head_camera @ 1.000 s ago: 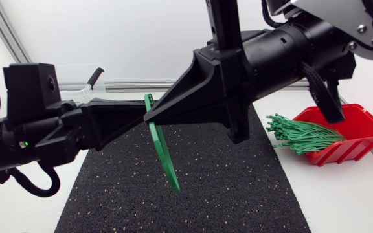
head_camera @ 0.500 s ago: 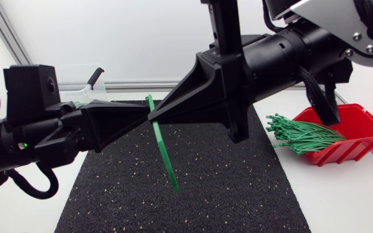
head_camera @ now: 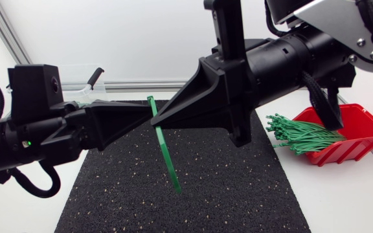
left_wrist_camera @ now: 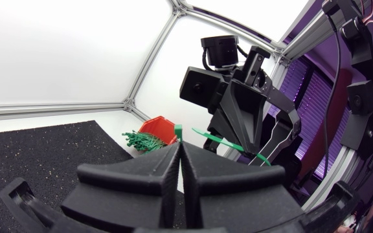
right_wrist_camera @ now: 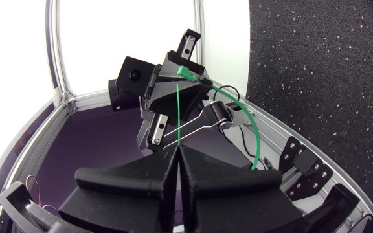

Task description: Take a green cable tie from the red box, thread the tail through the head to close it, then place it in the transparent bin on the left.

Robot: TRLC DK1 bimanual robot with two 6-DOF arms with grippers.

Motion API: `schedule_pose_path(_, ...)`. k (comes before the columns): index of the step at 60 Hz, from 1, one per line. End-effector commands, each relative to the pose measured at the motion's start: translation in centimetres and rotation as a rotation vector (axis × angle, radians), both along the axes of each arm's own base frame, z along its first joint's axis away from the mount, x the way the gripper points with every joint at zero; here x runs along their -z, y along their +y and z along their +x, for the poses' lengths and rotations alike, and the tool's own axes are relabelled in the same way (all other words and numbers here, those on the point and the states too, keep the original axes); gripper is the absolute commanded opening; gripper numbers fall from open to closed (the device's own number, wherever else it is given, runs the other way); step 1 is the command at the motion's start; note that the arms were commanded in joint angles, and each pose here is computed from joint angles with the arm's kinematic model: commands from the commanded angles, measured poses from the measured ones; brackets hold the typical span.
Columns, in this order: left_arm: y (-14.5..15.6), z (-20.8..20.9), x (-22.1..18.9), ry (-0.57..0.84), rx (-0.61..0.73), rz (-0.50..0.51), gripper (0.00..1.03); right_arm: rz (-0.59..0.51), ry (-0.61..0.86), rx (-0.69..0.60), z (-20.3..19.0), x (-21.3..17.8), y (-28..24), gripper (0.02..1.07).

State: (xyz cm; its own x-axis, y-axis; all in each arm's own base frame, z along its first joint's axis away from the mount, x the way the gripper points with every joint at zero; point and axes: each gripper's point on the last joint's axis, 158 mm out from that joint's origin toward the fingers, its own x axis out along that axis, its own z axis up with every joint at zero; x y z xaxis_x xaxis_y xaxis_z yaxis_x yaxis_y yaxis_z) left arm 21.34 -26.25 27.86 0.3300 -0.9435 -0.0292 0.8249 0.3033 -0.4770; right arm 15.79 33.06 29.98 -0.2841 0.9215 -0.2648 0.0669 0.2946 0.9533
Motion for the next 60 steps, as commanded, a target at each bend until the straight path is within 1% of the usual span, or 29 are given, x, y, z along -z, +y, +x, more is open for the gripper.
schedule_pose_path(1,0.0,0.4,-1.5,-0.027,-0.010,-0.019,0.04,-0.014,0.033,-0.003,-0.2,0.9,0.2,0.08)
schedule_pose_path(9,-0.2,0.0,-1.4,-0.019,0.003,-0.015,0.04,-0.021,0.041,-0.001,0.1,1.4,0.3,0.08)
schedule_pose_path(29,-0.5,-1.0,-1.0,-0.007,0.027,-0.010,0.04,-0.009,0.025,0.015,0.7,1.1,0.0,0.08)
schedule_pose_path(34,-0.6,-1.7,-1.7,-0.028,0.027,-0.021,0.04,-0.015,0.036,0.038,1.7,1.6,-0.2,0.08)
schedule_pose_path(40,-0.9,-2.6,-2.5,-0.058,0.026,-0.029,0.04,-0.023,0.046,0.035,2.1,1.7,0.2,0.08)
schedule_pose_path(46,-1.3,-3.0,-2.0,-0.060,0.029,-0.013,0.04,-0.008,0.026,0.026,1.7,0.8,0.3,0.08)
schedule_pose_path(51,-1.3,-3.4,-1.9,-0.061,0.035,-0.013,0.04,-0.001,0.016,0.037,2.1,0.4,0.2,0.08)
schedule_pose_path(57,-1.2,-3.9,-2.1,-0.071,0.040,-0.015,0.04,-0.012,0.031,0.049,2.9,1.2,0.2,0.08)
schedule_pose_path(60,-1.3,-4.4,-2.2,-0.076,0.044,-0.014,0.04,-0.006,0.023,0.055,3.2,1.0,0.1,0.08)
